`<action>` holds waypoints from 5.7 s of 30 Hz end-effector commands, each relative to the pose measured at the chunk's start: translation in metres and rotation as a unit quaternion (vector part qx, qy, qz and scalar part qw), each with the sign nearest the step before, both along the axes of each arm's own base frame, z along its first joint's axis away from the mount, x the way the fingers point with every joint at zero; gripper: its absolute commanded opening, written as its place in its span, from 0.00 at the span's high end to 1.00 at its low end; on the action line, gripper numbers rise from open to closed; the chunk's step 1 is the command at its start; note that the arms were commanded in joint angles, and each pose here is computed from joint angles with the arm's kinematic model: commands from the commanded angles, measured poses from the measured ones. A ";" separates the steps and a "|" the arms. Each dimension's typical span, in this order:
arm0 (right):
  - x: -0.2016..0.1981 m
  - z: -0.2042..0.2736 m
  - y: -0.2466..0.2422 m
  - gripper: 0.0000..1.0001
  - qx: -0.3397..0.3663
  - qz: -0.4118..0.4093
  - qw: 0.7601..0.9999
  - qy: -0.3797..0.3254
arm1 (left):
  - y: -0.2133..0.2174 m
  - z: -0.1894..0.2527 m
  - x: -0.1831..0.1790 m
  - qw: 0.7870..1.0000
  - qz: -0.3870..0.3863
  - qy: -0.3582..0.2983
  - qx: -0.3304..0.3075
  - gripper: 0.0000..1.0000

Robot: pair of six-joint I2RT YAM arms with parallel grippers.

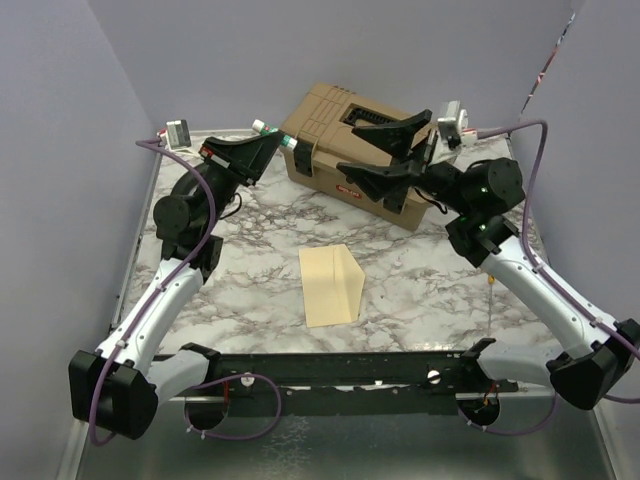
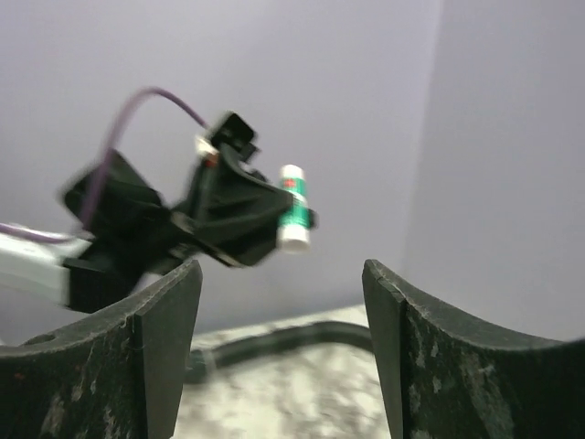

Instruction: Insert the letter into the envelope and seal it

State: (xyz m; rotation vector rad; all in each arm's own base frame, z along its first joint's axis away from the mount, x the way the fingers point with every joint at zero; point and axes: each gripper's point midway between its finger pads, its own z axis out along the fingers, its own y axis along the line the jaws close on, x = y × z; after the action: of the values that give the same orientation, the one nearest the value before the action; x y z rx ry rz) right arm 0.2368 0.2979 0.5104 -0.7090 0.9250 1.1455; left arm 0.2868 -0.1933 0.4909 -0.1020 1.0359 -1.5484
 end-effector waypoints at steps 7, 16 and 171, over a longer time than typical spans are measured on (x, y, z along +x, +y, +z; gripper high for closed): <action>0.054 -0.043 0.044 0.29 -0.119 -0.172 0.956 -0.206 | 0.003 -0.006 0.012 0.996 -0.010 0.078 -0.031 1.00; 0.053 -0.038 0.075 0.46 -0.109 -0.192 0.946 -0.238 | -0.001 -0.012 0.013 0.995 -0.017 0.092 -0.018 1.00; -0.024 0.023 0.062 0.99 0.293 0.276 0.829 0.388 | 0.010 0.043 -0.049 0.984 0.045 -0.169 0.035 1.00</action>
State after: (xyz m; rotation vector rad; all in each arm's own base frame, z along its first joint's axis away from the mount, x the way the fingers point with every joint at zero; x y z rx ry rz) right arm 0.2334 0.3920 0.4908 0.0564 1.1971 2.0696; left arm 0.2423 -0.1930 0.5164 0.1385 0.8918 -1.4436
